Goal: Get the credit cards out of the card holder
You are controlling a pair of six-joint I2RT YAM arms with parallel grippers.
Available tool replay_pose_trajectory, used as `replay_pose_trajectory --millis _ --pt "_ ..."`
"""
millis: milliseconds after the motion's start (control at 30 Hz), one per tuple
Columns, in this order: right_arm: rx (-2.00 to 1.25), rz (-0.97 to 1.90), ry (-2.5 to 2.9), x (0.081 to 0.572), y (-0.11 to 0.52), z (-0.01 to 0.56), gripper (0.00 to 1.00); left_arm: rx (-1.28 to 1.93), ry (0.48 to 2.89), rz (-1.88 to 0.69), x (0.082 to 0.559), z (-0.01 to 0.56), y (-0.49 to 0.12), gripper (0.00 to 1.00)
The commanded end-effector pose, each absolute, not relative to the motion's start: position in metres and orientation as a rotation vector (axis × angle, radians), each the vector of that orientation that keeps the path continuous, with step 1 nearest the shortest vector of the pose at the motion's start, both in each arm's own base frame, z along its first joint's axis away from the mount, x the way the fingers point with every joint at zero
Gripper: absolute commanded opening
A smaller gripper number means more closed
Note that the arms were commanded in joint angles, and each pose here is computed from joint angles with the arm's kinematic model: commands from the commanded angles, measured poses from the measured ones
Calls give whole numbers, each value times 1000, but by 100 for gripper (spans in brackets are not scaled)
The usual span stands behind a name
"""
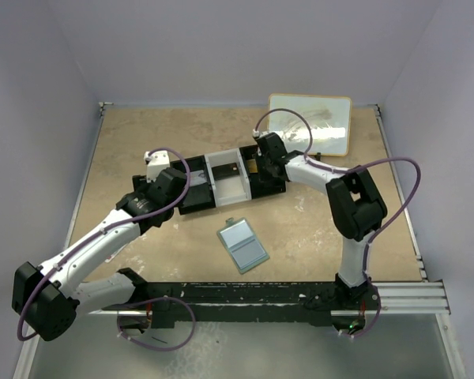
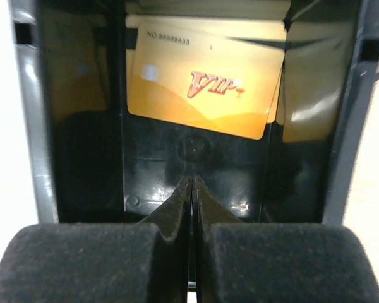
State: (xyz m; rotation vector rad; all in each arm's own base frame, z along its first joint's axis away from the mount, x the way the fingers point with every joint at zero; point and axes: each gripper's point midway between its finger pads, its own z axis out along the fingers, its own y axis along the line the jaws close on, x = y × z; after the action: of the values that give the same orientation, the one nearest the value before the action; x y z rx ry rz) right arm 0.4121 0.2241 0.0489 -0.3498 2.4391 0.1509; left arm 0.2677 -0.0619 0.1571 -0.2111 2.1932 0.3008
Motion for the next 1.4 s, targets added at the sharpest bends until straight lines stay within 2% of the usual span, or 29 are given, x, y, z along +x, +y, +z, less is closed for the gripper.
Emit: replay_pose_trajectory --millis 0,967,1100,1367 --pt "-261 147 2437 420 227 58 0 -210 2165 298 274 166 -62 73" --pt "-165 -10 2423 456 221 37 2 -204 2170 299 274 165 -63 73" --pt "-173 81 2400 454 231 57 6 -203 2171 296 274 165 -63 73" --pt "-103 197 2229 433 222 157 20 -201 2171 290 274 165 -64 73"
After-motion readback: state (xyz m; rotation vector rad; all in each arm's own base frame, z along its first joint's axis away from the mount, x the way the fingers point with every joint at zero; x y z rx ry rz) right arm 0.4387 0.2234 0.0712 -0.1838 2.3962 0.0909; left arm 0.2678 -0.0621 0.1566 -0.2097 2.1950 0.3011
